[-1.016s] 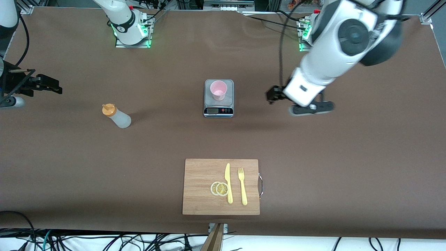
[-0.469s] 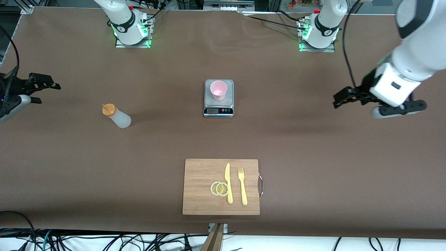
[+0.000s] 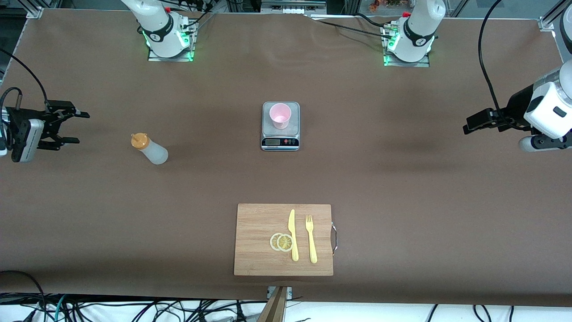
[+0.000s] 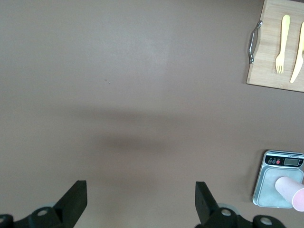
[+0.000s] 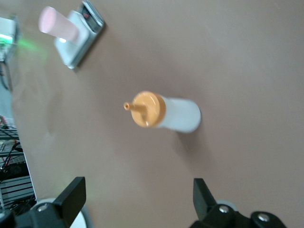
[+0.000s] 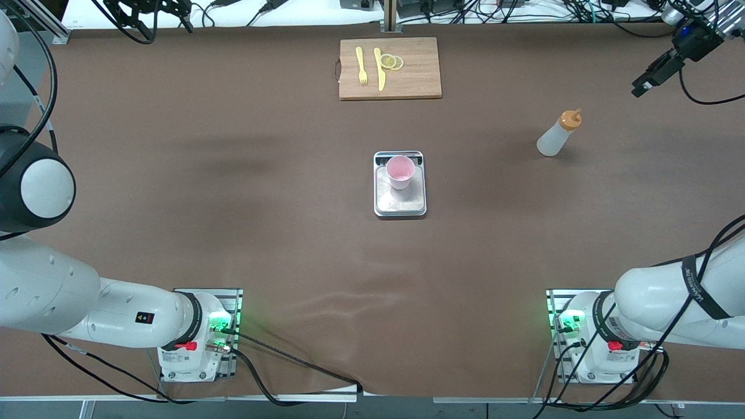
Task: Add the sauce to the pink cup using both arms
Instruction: 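Release the cup and withdraw the left gripper while the right gripper approaches, then grasp the white sauce bottle with the right gripper, then lift the sauce bottle and carry it over the pink cup, then tilt the bottle nozzle down into the cup to squeeze sauce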
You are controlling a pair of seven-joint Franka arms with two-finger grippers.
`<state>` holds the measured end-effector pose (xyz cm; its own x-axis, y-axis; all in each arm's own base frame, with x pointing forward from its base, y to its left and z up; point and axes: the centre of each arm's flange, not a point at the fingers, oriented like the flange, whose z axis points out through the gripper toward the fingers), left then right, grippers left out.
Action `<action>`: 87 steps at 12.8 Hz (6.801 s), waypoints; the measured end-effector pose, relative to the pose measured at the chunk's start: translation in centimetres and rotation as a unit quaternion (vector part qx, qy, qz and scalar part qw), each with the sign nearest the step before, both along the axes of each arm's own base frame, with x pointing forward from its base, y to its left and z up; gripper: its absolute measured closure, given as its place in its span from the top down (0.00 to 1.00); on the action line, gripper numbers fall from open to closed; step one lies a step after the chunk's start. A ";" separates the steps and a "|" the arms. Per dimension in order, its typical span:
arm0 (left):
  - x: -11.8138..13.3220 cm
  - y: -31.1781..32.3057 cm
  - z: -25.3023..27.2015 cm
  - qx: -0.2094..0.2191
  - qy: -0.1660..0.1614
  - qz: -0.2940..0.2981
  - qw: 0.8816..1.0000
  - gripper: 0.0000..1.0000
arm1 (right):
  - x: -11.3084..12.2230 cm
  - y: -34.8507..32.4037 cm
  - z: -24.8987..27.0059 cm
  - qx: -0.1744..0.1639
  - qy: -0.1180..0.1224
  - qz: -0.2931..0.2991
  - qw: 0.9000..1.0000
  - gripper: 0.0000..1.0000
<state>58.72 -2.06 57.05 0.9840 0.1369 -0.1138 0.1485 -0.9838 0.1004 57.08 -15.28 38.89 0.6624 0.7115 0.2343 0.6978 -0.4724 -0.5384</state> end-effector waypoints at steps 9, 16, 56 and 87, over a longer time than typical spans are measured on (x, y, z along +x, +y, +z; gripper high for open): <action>-0.1 -0.1 -0.4 0.011 0.008 -0.025 1.000 1.00 | 0.0 -1.5 -15.8 0.244 -0.155 0.122 0.949 1.00; -0.1 -0.1 -0.8 0.011 0.011 -0.026 1.000 1.00 | -0.8 2.3 -23.1 0.379 -0.258 0.184 0.870 1.00; 0.0 0.4 -0.8 0.010 0.011 -0.023 1.000 1.00 | -12.8 58.3 -5.9 -0.329 -0.092 0.379 0.860 0.37; 0.0 0.4 -0.8 0.010 0.011 -0.023 1.000 1.00 | -19.8 64.0 -7.9 -0.496 -0.174 0.309 0.792 0.37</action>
<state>58.73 -1.63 56.28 0.9868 0.0938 -0.1321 0.1045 -0.9915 0.0770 37.32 48.72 30.95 0.1332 0.8233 -0.5517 0.9857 -0.0522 0.1601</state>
